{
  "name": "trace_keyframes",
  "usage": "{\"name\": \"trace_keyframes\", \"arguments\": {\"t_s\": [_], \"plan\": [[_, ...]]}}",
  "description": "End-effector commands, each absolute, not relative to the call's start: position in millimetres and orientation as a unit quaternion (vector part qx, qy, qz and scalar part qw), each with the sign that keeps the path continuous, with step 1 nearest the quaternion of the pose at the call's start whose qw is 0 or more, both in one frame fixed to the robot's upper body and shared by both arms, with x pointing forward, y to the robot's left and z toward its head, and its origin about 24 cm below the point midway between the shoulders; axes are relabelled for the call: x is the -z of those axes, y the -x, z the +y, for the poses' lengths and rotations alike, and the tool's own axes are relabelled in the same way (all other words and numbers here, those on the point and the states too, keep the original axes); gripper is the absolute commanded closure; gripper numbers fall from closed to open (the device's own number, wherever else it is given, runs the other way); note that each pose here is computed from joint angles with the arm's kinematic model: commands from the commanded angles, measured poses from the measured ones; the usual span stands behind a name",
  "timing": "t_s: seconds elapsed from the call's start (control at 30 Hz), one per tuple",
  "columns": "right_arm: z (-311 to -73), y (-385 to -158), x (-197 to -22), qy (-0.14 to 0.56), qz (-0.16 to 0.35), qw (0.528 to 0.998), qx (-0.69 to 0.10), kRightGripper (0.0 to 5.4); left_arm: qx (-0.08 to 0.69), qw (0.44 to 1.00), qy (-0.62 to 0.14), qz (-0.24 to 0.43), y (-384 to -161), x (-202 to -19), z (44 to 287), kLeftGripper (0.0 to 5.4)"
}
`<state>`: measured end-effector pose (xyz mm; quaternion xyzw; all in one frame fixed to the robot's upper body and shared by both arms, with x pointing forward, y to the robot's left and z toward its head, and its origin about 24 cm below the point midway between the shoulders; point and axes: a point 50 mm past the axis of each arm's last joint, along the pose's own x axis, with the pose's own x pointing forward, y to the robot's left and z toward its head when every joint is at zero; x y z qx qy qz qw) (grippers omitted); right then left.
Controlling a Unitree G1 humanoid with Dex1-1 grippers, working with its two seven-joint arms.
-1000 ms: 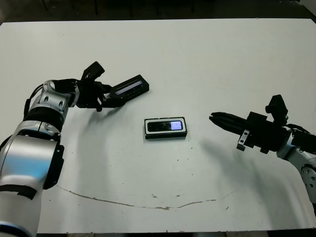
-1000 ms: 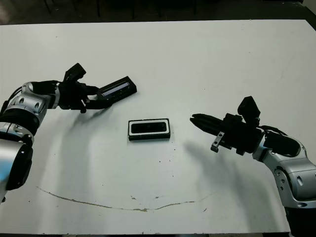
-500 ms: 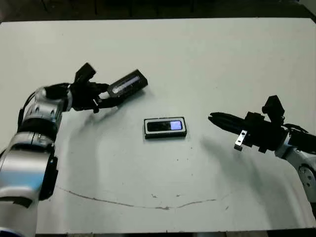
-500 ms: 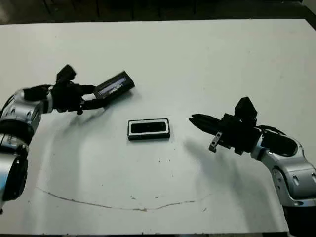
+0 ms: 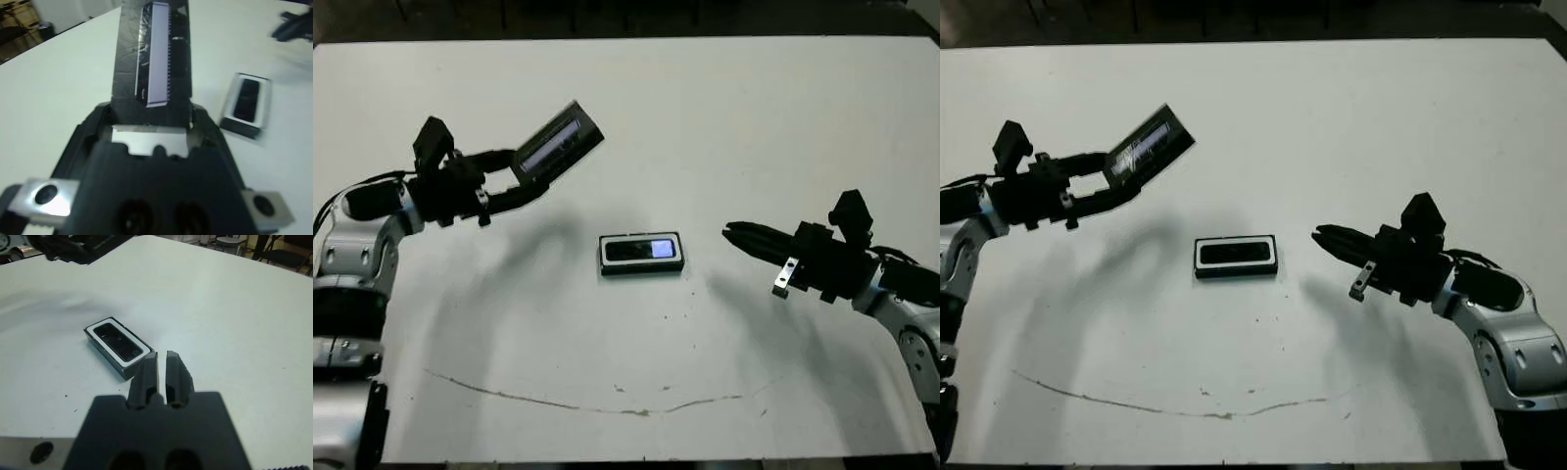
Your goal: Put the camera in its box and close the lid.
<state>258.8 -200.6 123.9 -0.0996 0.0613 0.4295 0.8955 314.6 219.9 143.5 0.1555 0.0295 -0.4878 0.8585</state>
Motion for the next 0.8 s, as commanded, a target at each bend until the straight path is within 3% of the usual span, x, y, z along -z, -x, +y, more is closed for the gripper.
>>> {"name": "trace_keyframes", "arguments": {"t_s": [0.03,0.4,0.8], "plan": [[-200.0,-256.0,-119.2,0.104,0.075,0.897,-0.424,5.4,0.512,0.841,-0.163,0.069,-306.3,-136.8,219.7,2.77],[-200.5,-253.8,-119.2,0.096,0.081,0.898,-0.422,5.4,0.568,0.794,-0.146,0.162,-301.0,-116.4,207.4,2.77],[-201.1,-256.3,-120.6,0.093,0.08,0.896,-0.426,5.4,0.594,0.762,-0.15,0.21,-302.5,-88.6,189.4,2.77]]}}
